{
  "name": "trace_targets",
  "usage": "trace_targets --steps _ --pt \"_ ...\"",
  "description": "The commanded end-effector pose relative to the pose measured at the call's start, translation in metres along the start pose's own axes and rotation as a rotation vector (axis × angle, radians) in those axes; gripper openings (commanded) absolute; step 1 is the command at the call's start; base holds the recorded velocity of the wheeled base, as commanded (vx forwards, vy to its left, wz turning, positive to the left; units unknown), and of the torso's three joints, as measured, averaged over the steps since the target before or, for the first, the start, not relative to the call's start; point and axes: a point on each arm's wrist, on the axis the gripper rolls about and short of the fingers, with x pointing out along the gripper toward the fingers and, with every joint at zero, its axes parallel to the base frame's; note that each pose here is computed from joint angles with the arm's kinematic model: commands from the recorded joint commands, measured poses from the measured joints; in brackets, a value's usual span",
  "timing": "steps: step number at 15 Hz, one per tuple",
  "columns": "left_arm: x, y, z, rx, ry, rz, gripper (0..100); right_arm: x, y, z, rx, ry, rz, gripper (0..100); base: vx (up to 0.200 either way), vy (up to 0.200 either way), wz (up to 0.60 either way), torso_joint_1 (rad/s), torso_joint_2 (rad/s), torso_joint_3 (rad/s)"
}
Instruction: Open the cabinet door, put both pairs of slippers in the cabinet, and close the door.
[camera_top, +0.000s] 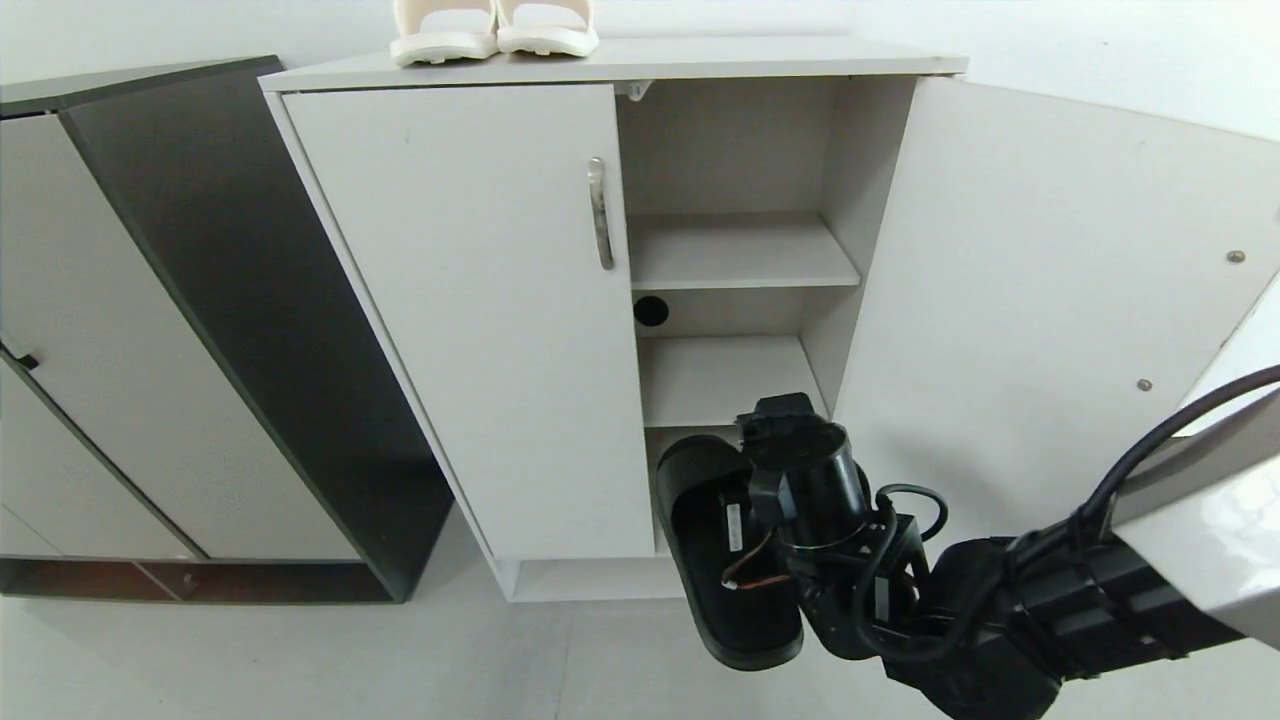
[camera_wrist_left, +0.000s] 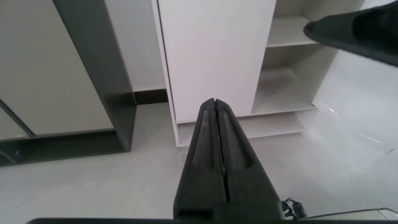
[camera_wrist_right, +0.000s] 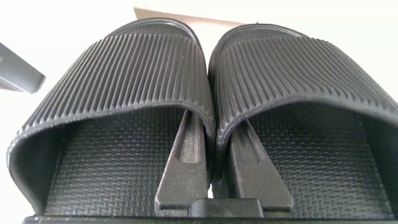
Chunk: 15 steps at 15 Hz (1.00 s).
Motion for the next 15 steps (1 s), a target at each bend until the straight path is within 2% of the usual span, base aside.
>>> trace_targets --steps 1,10,12,15 --pt "0.0 0.0 0.0 0.0 0.002 0.0 0 0.013 0.004 -0.019 -0.028 0.037 -0.013 0 0.0 0.0 0.0 0.0 0.0 0.0" --pt "0.0 0.0 0.0 0.001 0.002 0.0 0 0.02 0.009 -0.018 -0.006 -0.038 -0.067 0 0.0 0.0 0.0 0.003 0.0 -0.178" --pt "0.0 0.0 0.0 0.001 0.002 0.0 0 0.023 0.011 -0.019 -0.005 -0.07 -0.06 0 0.0 0.0 0.0 0.007 0.0 -0.193" --pt "0.0 0.0 0.0 0.0 0.002 0.0 0 0.023 0.013 -0.01 0.024 -0.188 -0.05 0 0.0 0.0 0.0 0.002 0.0 -0.164"
